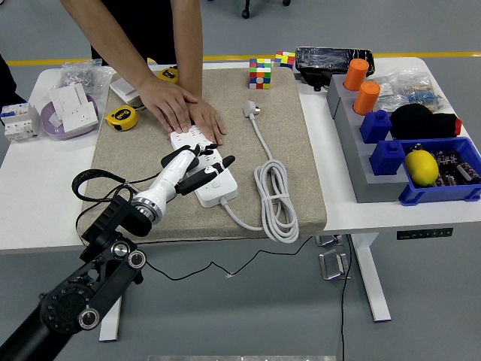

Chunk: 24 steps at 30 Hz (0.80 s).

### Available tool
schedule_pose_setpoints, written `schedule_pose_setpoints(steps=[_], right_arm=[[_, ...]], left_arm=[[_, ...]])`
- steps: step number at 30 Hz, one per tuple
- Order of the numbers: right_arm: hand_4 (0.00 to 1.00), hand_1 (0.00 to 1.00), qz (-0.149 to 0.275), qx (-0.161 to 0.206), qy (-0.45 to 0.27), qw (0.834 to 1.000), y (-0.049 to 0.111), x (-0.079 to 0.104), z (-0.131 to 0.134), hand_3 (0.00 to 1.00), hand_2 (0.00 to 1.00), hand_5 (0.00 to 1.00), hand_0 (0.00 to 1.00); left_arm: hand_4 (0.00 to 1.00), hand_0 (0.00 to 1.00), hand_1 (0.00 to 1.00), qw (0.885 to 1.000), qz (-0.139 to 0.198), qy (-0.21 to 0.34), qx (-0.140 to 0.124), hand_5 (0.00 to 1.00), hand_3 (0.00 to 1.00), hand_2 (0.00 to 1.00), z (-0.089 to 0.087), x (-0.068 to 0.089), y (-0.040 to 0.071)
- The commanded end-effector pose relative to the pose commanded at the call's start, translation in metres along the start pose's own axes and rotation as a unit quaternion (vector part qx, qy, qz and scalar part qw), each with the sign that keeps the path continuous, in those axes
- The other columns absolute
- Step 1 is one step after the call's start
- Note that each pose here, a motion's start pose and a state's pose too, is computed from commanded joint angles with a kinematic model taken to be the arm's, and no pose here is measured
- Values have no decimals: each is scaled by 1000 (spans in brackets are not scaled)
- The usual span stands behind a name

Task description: Pick up the plug,place it near the board,insert it into the board,press the button

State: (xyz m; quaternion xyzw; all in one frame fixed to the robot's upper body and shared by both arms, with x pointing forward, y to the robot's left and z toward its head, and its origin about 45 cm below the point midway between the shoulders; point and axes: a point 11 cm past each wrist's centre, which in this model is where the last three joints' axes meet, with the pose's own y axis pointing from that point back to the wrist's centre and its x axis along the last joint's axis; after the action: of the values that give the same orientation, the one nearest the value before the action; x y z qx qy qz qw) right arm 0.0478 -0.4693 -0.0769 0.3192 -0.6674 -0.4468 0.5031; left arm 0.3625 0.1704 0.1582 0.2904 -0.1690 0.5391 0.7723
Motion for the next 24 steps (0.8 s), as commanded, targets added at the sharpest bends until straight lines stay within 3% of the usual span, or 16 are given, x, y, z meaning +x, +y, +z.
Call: schedule_pose_setpoints(steps=[3,6,11,13,16,18,20,24], right_arm=[[998,890,1,-1,1,1000,0,0,1,830,823,998,998],[998,890,0,-1,1,1000,0,0,1,830,823,998,998],[998,889,1,-1,1,1000,0,1,1,830,823,998,998],[998,889,1,-1,1,1000,0,1,0,830,823,998,998],[998,890,1,0,1,1000,0,1,0,830,823,998,998],[998,890,1,0,1,1000,0,1,0,830,823,998,998],[998,890,2,-2,1,1000,0,1,2,830,823,998,998],[998,889,0,-3,-1,1000,0,1,3,830,823,998,998]], left_arm=[[998,998,953,1000,2,-5,-5,998,905,897,1,1,0],[998,998,953,999,21,-3,-29,998,905,897,11,9,2],[998,998,937,995,44,3,-87,998,882,872,35,22,8],[998,998,937,992,50,7,-118,998,882,872,47,26,12],[998,998,934,987,68,-5,-144,998,874,865,60,31,21],[998,998,934,985,81,-28,-149,998,874,865,67,35,28],[998,998,934,985,90,-56,-137,998,874,865,65,37,33],[998,998,961,979,110,-135,-109,998,852,893,47,43,31]])
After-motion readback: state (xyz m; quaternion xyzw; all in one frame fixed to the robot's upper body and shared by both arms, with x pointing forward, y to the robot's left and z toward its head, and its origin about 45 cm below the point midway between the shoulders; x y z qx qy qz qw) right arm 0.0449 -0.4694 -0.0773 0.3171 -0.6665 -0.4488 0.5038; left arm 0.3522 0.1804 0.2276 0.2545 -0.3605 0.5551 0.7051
